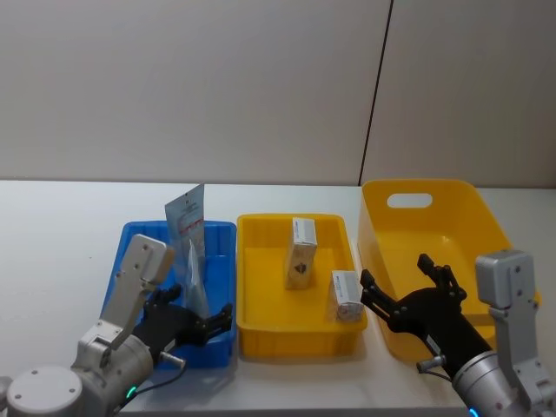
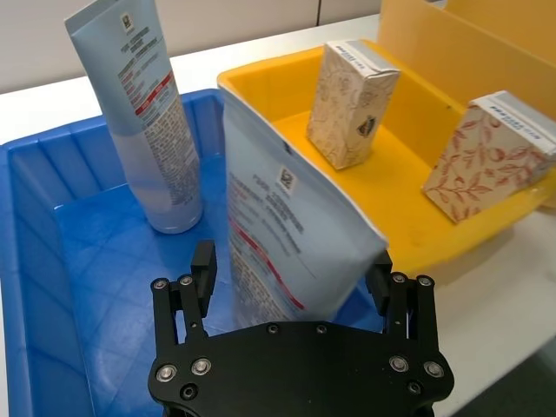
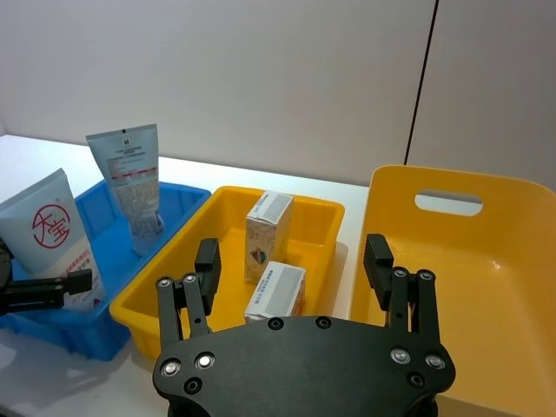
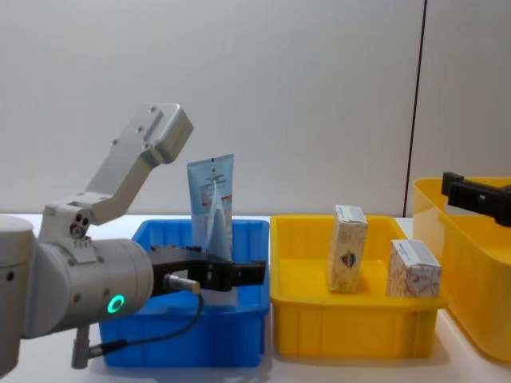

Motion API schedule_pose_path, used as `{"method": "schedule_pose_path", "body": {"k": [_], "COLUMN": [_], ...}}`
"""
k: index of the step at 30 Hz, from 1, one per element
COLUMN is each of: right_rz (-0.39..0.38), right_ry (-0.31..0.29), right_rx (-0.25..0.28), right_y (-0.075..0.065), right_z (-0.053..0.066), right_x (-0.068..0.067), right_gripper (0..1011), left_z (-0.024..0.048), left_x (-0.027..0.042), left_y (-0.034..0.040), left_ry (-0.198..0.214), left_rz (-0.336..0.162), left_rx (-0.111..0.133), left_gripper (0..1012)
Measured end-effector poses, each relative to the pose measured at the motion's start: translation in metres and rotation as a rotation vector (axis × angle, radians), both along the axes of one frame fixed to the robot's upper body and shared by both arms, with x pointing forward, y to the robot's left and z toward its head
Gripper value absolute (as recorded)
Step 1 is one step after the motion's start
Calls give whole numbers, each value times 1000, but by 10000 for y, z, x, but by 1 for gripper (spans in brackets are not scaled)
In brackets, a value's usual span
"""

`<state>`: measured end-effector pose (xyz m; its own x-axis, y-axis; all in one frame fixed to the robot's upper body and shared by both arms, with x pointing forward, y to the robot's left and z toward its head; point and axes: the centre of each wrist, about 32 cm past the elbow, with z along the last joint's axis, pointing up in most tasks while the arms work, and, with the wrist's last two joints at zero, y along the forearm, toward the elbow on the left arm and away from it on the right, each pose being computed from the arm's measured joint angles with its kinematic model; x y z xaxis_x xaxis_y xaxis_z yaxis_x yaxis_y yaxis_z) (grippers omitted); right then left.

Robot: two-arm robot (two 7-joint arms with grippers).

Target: Bimanual collaborative sorting of washing and personal care products

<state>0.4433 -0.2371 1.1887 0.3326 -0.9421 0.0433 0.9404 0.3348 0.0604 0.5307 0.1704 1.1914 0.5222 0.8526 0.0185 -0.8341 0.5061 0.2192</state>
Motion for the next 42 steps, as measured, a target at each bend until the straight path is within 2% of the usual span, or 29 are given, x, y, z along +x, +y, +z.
{"method": "schedule_pose_path", "body": {"k": [9,15,16,17,22,24,25,35,39,42], "right_rz": [0,0,0,0,0,0,0,0,0,0], "right_ry": [0,0,0,0,0,0,0,0,0,0], "right_rx": [0,0,0,0,0,0,0,0,0,0], "right_y": [0,0,0,0,0,0,0,0,0,0], "right_z": [0,0,0,0,0,0,0,0,0,0], "right_x": [0,0,0,0,0,0,0,0,0,0], "right_gripper": [1003,1003,1003,1003,1003,1003,1003,1003,1003,1003], "left_z": [-13,-17,-18,-18,-19,-19,-20,-20,-19,-15], "left_x": [76,97,102,102,117,119,120,127,128,130], "left_y": [-51,-65,-69,-69,-76,-78,-79,-80,-67,-53], "left_ry": [13,17,18,18,19,20,20,18,-4,-23], "left_rz": [24,31,32,32,37,38,38,39,32,28], "left_rx": [6,8,9,9,10,11,11,11,1,-7], "left_gripper": [996,869,818,818,649,632,581,513,482,412]}}
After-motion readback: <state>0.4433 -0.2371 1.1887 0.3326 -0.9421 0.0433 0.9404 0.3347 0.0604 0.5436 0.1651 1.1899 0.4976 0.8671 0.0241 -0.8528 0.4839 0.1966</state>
